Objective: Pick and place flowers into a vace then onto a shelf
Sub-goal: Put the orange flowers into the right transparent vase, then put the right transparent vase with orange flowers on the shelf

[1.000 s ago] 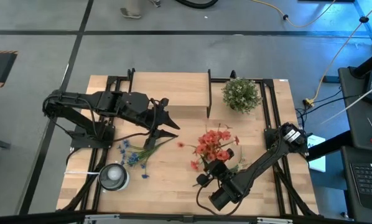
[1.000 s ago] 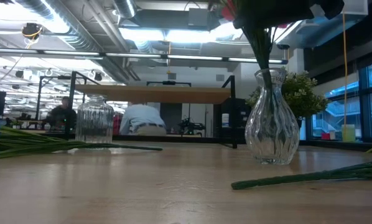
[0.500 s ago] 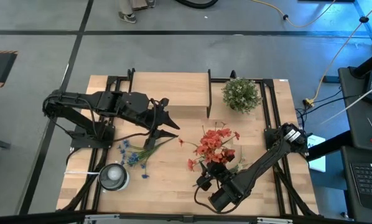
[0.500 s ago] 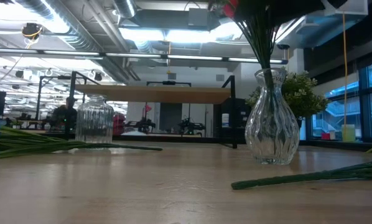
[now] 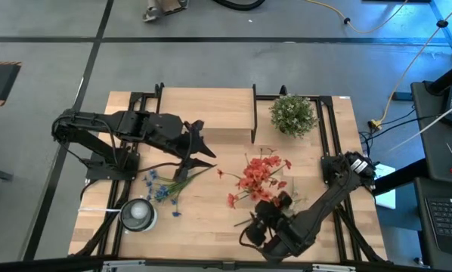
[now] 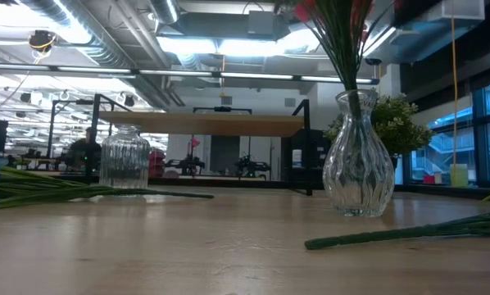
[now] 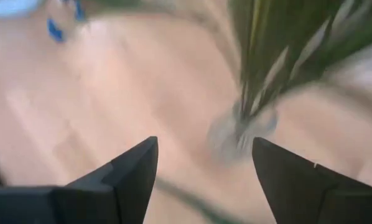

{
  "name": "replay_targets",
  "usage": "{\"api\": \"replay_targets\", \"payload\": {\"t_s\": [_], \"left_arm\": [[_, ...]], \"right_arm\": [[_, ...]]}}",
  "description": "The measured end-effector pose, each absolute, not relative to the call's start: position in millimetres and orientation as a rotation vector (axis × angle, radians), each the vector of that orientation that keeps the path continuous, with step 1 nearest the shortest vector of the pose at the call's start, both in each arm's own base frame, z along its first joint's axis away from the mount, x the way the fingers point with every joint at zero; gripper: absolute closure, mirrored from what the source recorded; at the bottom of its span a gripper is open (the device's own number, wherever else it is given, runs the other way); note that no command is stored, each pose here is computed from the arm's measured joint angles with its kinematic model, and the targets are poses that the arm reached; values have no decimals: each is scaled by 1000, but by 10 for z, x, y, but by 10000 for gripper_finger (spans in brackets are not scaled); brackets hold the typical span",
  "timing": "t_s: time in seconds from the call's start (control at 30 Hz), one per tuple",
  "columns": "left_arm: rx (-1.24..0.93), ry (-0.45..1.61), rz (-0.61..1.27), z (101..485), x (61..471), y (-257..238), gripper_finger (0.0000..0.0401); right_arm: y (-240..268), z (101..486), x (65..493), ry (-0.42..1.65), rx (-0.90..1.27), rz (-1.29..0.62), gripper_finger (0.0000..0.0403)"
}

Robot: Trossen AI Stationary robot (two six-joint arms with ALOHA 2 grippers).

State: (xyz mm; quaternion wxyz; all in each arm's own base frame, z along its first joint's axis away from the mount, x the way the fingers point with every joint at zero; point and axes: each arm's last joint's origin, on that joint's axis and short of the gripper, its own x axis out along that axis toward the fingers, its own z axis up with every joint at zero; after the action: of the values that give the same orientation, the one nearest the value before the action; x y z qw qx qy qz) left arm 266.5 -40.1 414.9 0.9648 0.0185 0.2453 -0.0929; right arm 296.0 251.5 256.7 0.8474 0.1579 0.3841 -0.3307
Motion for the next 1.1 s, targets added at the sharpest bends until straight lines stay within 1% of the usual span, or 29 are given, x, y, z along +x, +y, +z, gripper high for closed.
{"api": "replay_targets", "payload": {"t_s": [0.1,0.17,0.33,0.47,0.53,0.63,0.8,0.93,1.1], "left_arm": [[40,538,-188,4114,2645,-398,274],[40,572,-187,4086,2629,-395,274],[39,654,-184,4020,2585,-389,274],[20,704,-167,3984,2557,-382,274],[9,724,-162,3970,2545,-381,274],[-8,754,-153,3949,2526,-378,274],[-16,779,-148,3933,2511,-376,274],[-13,778,-149,3933,2511,-376,274],[-13,778,-150,3933,2511,-376,274]], "right_arm": [[2608,2522,2902,885,399,-672,141],[2674,2486,2888,898,398,-645,141],[2670,2359,2852,932,296,-700,141],[2669,2140,2874,940,177,-769,141],[2672,2011,2903,920,149,-813,141],[2662,1832,2928,887,164,-907,141],[2615,1810,2867,707,192,-1037,141],[2578,1738,2784,648,216,-1059,142],[2561,1523,2761,597,275,-1029,144]]}}
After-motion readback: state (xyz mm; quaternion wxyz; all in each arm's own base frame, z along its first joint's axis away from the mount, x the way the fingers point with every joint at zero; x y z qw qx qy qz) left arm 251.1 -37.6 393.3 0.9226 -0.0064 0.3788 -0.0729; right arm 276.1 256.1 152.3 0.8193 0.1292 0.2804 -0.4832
